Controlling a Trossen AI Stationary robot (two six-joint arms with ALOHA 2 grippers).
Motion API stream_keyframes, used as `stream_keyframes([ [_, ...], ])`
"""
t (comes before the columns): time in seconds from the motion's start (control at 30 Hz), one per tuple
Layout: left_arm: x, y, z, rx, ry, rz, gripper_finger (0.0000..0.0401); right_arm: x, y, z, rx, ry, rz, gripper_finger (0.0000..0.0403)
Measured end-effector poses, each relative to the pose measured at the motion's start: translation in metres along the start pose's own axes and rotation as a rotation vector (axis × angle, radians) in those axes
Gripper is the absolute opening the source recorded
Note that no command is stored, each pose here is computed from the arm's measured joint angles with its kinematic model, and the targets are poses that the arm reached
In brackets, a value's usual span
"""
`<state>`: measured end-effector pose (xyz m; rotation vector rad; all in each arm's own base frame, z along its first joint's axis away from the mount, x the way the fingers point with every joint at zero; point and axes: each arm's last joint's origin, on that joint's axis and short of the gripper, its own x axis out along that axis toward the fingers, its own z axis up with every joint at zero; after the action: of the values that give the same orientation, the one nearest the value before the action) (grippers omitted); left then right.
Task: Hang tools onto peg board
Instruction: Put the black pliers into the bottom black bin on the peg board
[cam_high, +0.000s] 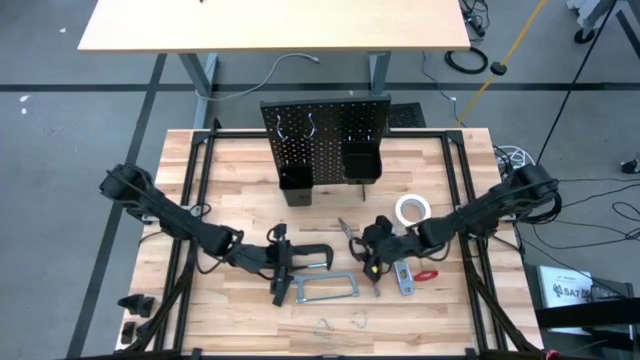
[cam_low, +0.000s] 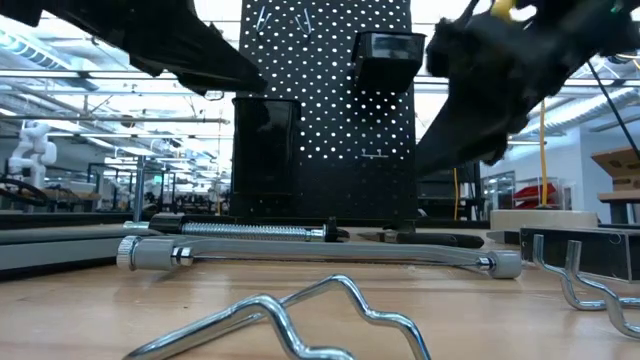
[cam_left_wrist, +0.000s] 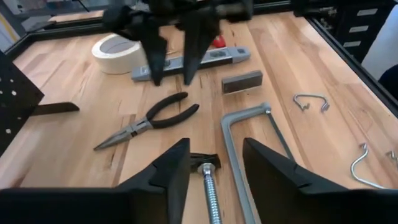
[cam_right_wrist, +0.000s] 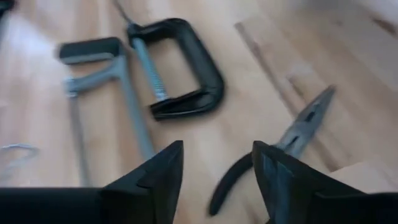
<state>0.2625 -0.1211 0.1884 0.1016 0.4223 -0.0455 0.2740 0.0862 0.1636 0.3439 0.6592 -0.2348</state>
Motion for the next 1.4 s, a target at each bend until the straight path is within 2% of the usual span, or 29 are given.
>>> stream_keyframes([
  [0.17, 0.001, 0.000, -0.002, 0.008, 0.009, 0.001, 0.0169, 0.008, -0.013, 0.003, -0.064, 0.028, -0.041, 0.0223],
  [0.43, 0.001, 0.000, -0.001, 0.009, 0.009, 0.003, 0.0169, 0.008, -0.035, -0.007, -0.065, 0.178, -0.208, 0.0218],
  [0.73, 0.003, 0.004, 0.001, 0.001, -0.012, 0.025, 0.0169, 0.008, -0.036, -0.007, -0.012, 0.180, -0.213, 0.0210],
  [0.9, 0.003, 0.006, 0.007, 0.074, -0.058, 0.030, 0.0169, 0.020, -0.036, -0.015, -0.004, 0.204, -0.220, 0.0210],
  [1.1, 0.004, 0.006, 0.015, 0.156, -0.086, -0.019, 0.0169, 0.038, -0.035, -0.028, -0.013, 0.239, -0.222, 0.0205],
  [1.23, 0.004, 0.006, 0.014, 0.164, -0.074, -0.021, 0.0169, 0.039, -0.036, -0.031, -0.006, 0.271, -0.219, 0.0158],
  [1.4, 0.004, 0.006, 0.014, 0.163, -0.078, -0.030, 0.0169, 0.039, -0.036, -0.031, -0.002, 0.280, -0.203, 0.0041],
])
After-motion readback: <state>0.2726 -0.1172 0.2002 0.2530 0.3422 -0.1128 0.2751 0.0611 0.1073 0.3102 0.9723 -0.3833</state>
